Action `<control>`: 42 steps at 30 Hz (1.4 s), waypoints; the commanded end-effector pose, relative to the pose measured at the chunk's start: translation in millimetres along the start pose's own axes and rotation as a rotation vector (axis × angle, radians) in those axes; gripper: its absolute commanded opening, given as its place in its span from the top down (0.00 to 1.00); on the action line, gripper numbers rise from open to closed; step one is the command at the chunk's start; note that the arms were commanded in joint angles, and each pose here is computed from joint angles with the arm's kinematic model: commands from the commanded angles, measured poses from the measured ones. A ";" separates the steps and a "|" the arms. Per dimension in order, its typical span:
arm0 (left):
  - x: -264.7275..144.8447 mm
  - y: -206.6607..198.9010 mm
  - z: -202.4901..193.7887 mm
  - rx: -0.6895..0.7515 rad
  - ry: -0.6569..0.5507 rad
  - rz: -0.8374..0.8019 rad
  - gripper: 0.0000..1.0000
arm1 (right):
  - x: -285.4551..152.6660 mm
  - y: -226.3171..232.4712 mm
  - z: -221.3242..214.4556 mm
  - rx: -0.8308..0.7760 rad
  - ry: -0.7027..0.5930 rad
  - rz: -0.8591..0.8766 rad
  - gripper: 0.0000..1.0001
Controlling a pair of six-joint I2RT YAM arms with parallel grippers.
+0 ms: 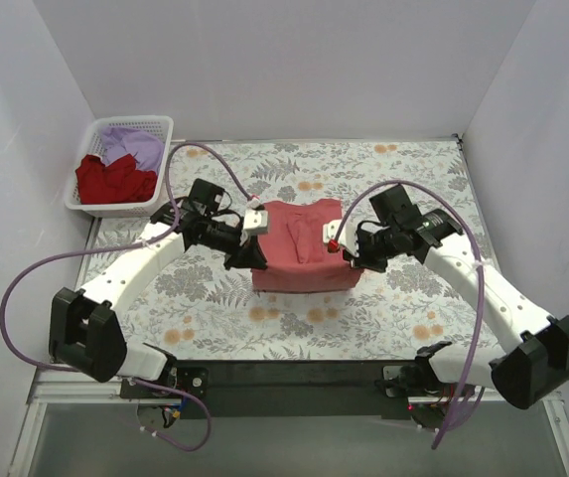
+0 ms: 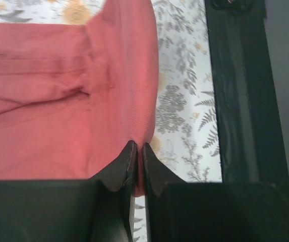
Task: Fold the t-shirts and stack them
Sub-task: Fold the tshirt
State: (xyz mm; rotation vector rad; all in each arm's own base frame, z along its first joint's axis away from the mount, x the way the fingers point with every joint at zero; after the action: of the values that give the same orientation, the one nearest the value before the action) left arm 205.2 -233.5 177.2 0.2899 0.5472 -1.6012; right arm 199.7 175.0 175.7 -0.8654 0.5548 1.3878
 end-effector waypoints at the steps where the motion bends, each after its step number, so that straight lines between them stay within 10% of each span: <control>1: -17.2 31.0 24.3 -0.060 -0.068 0.036 1.00 | -6.4 -32.8 9.0 0.002 -0.009 -0.009 0.99; 17: 15.1 273.4 -51.8 -0.244 -0.021 0.259 1.00 | 123.7 -194.3 -69.9 0.138 0.059 0.109 0.99; 23: 24.4 251.8 -72.4 -0.298 0.001 0.223 1.00 | 149.4 -169.4 -85.6 0.237 0.081 0.174 0.99; 32: 22.8 111.8 -86.2 -0.222 0.048 0.038 0.98 | 120.9 -56.2 -55.1 0.324 0.036 0.271 0.92; 35: 18.1 99.5 -86.7 -0.185 0.046 0.044 0.70 | 103.5 -33.8 -37.7 0.419 -0.006 0.314 0.55; 42: 17.1 97.1 -25.0 -0.042 -0.070 0.015 0.52 | 74.1 -84.4 -5.4 0.676 -0.191 0.291 0.58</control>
State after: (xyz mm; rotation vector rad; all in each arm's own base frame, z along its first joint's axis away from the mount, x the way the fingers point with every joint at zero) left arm 289.1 -214.9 87.7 0.1760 0.7095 -1.5029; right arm 270.4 210.6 98.0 -0.3225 0.9797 1.4224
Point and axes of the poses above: each gripper's point midway between its finger pads, its own x axis out along the fingers, its own y axis along the line the jaws close on, z = x × y, the point moved 1 cm from there along -x, back along the fingers, and after that the axes turned 3 degrees about -x, right-handed, at the moved point
